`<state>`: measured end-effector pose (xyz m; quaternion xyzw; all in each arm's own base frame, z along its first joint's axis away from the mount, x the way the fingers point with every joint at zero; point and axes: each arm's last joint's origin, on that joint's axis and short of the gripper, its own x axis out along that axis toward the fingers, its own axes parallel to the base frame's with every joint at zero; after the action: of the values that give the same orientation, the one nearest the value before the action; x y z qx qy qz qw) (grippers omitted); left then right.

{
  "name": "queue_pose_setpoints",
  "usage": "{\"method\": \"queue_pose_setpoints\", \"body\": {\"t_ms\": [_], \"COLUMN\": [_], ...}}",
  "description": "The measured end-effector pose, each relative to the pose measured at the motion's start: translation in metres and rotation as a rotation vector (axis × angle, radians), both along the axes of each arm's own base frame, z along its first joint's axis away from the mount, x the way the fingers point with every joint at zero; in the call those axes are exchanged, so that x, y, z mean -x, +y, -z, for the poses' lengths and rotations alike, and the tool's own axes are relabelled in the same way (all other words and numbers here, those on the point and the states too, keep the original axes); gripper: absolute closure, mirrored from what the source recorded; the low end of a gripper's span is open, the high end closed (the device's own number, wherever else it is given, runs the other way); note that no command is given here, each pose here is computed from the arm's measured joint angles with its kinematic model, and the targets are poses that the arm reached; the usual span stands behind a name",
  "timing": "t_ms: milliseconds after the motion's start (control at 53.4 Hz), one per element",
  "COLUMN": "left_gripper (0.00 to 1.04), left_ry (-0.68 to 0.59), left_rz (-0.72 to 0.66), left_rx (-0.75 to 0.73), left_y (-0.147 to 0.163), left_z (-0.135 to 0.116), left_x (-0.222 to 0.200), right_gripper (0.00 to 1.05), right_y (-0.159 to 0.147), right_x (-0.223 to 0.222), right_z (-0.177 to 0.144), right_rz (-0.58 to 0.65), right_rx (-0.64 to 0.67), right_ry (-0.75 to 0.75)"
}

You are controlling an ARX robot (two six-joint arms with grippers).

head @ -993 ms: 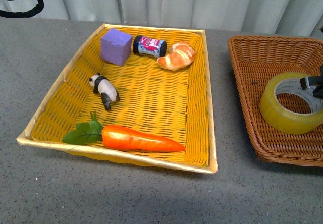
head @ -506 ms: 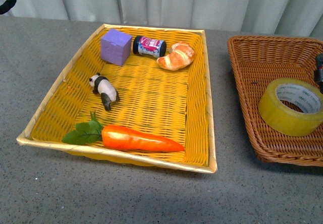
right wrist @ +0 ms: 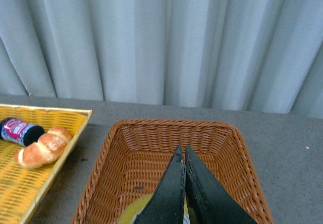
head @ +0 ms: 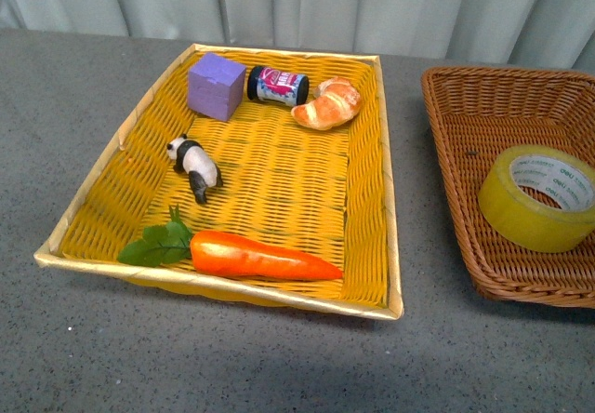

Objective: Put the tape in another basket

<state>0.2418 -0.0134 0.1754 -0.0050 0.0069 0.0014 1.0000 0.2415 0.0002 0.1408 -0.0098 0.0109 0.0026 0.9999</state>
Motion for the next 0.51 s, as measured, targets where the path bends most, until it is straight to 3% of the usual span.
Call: {"method": "queue_pose_setpoints", "body": {"t_ms": [281, 506], "left_gripper": [1.01, 1.01], "left_ry": [0.008, -0.001], "left_rz": [0.002, 0.005], "left_rx": [-0.002, -0.002], "left_y": [0.013, 0.013], "left_z": [0.015, 0.013], "left_x": [0.045, 0.067], "right_gripper": [1.04, 1.04], "right_y": [0.000, 0.000], "right_x": [0.044, 0.067], "right_z": [-0.010, -0.021], "right_rz": [0.008, 0.006], "right_rx": [-0.006, -0.007], "right_ry": [0.001, -0.009]}}
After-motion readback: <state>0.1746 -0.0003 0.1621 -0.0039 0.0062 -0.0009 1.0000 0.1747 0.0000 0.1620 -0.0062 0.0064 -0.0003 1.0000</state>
